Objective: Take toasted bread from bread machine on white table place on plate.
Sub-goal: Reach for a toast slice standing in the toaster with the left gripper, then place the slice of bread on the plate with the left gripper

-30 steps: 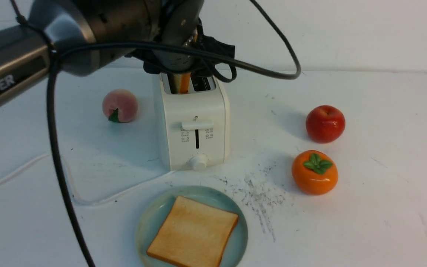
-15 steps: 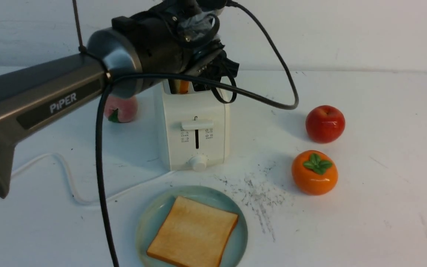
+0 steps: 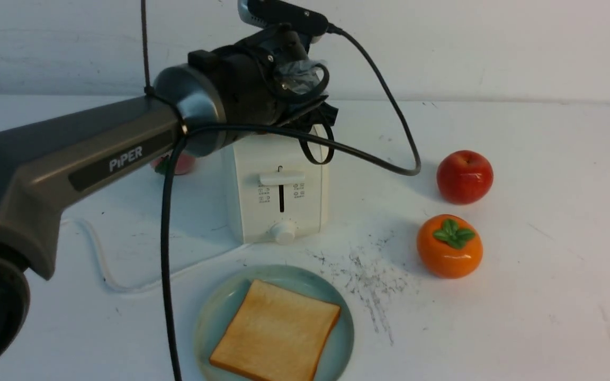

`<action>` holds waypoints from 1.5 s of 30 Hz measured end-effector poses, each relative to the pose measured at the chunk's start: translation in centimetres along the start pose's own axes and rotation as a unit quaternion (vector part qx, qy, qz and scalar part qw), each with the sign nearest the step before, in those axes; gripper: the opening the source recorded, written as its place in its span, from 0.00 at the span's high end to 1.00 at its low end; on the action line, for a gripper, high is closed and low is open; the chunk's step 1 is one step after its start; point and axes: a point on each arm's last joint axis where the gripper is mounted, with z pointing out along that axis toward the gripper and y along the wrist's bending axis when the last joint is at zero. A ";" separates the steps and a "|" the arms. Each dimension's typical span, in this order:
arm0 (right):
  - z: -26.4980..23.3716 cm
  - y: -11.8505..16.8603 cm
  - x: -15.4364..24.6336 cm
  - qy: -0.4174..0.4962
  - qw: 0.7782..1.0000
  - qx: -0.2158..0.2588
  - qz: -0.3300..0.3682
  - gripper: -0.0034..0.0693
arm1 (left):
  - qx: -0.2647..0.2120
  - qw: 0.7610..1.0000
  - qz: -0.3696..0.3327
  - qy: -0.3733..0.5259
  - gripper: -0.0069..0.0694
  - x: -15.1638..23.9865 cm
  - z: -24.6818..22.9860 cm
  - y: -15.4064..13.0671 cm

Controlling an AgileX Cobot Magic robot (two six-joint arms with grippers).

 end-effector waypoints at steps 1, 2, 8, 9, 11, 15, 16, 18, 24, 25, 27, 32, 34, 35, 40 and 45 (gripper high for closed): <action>0.0 0.0 0.0 0.000 1.000 0.000 0.000 0.91 | -0.001 1.000 0.001 0.000 0.24 0.1 0.1 0.0; 0.0 0.0 0.0 0.000 1.000 0.000 0.000 0.91 | -0.002 1.000 0.003 0.002 0.24 0.2 0.2 -0.1; 0.0 0.1 0.1 0.003 1.000 -0.006 0.003 0.91 | -0.009 1.000 0.017 -0.005 0.38 0.3 0.7 -0.2; 0.0 0.2 0.1 0.004 1.000 -0.009 0.005 0.91 | -0.010 1.000 0.015 -0.006 0.46 0.3 0.8 -0.2; 0.0 0.2 0.1 0.007 1.000 -0.012 0.007 0.91 | -0.012 1.000 0.007 -0.009 0.59 0.3 0.8 -0.2; 0.0 0.2 0.1 0.007 1.000 -0.013 0.007 0.91 | -0.019 1.000 -0.002 -0.011 0.80 0.3 1.0 -0.1; 0.0 0.2 0.1 0.008 1.000 -0.013 0.007 0.90 | -0.020 1.000 -0.003 -0.012 0.79 0.3 1.0 -0.1; 0.0 0.2 0.1 0.008 1.000 -0.014 0.008 0.90 | -0.024 1.000 -0.006 -0.014 0.78 0.0 0.8 0.0; 0.0 0.2 0.1 0.006 1.000 -0.014 0.008 0.90 | -0.021 0.997 -0.041 -0.059 0.78 -3.3 -2.1 1.3; 0.0 0.2 0.1 0.006 1.000 -0.014 0.008 0.89 | -0.019 0.996 -0.049 -0.070 0.78 -4.0 -3.0 1.6; 0.0 0.2 0.0 0.001 1.000 -0.013 0.008 0.89 | -0.009 0.992 -0.072 -0.099 0.78 -6.1 -5.5 2.7; 0.3 0.2 0.2 0.001 1.000 -0.012 0.009 0.89 | 0.020 0.984 -0.127 -0.125 0.78 -9.0 -11.6 5.4; 0.6 0.2 0.4 0.004 1.000 -0.012 0.010 0.88 | 0.035 0.983 -0.149 -0.105 0.78 -9.2 -14.2 6.7; 0.8 0.2 0.6 0.005 1.000 -0.012 0.011 0.88 | 0.043 0.983 -0.155 -0.085 0.78 -9.1 -15.5 7.2; 1.9 0.0 1.4 0.010 1.000 -0.010 0.015 0.88 | 0.104 0.988 -0.101 0.046 0.78 -6.8 -20.8 9.0; 2.0 -0.1 0.9 -0.017 1.000 -0.003 0.016 0.87 | 0.234 0.961 -0.061 0.134 0.78 -3.3 -22.9 7.6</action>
